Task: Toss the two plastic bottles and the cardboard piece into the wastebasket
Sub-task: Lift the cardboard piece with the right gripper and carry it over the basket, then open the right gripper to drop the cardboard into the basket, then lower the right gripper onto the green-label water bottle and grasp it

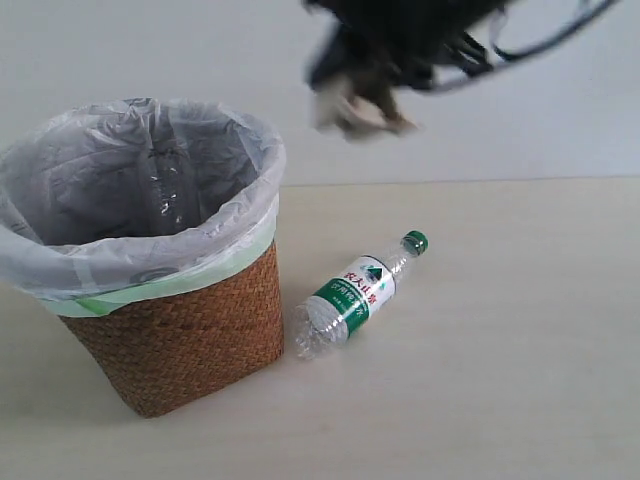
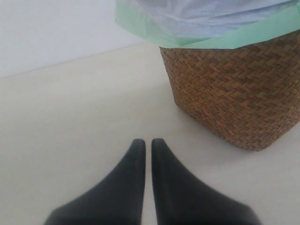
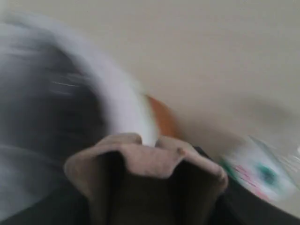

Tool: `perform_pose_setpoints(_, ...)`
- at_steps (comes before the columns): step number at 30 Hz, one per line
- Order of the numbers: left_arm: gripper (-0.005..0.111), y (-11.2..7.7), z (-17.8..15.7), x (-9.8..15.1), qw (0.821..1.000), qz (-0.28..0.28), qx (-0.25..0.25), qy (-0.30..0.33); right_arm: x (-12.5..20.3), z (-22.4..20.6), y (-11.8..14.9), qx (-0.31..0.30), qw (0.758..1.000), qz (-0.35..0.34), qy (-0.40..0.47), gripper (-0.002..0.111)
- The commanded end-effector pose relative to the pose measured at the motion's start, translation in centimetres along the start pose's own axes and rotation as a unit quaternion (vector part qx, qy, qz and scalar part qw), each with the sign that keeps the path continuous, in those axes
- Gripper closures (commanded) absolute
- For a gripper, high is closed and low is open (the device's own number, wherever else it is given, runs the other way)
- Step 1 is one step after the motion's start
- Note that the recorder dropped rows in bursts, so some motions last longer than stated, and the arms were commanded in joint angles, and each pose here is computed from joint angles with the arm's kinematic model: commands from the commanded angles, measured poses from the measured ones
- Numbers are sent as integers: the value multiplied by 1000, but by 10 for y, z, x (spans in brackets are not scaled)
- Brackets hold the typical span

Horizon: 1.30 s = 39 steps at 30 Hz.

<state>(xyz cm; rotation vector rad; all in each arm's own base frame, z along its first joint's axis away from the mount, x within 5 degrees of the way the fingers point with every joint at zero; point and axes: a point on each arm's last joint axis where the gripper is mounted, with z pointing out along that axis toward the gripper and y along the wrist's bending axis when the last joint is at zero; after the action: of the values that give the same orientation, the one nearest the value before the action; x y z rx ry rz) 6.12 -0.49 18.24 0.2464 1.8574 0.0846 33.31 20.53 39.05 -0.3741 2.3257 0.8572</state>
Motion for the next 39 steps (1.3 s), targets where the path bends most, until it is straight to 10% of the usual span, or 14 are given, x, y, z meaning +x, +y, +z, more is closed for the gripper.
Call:
perform_pose_setpoints(1, 103, 0, 0, 0, 1000, -9, -1, -3, -38, -33, 89, -95, 988, -58, -105, 25)
perform_pose_setpoints(5, 103, 0, 0, 0, 1000, -9, -1, -3, -37, -27, 50, 116, 991, -41, -48, 35)
perform_pose_setpoints(13, 103, 0, 0, 0, 1000, -9, -1, -3, -41, -43, 17, 315, 944, -75, -57, 35)
perform_pose_setpoints(39, 103, 0, 0, 0, 1000, -9, -1, -3, 68, 149, -78, 351, 916, 115, 159, 35)
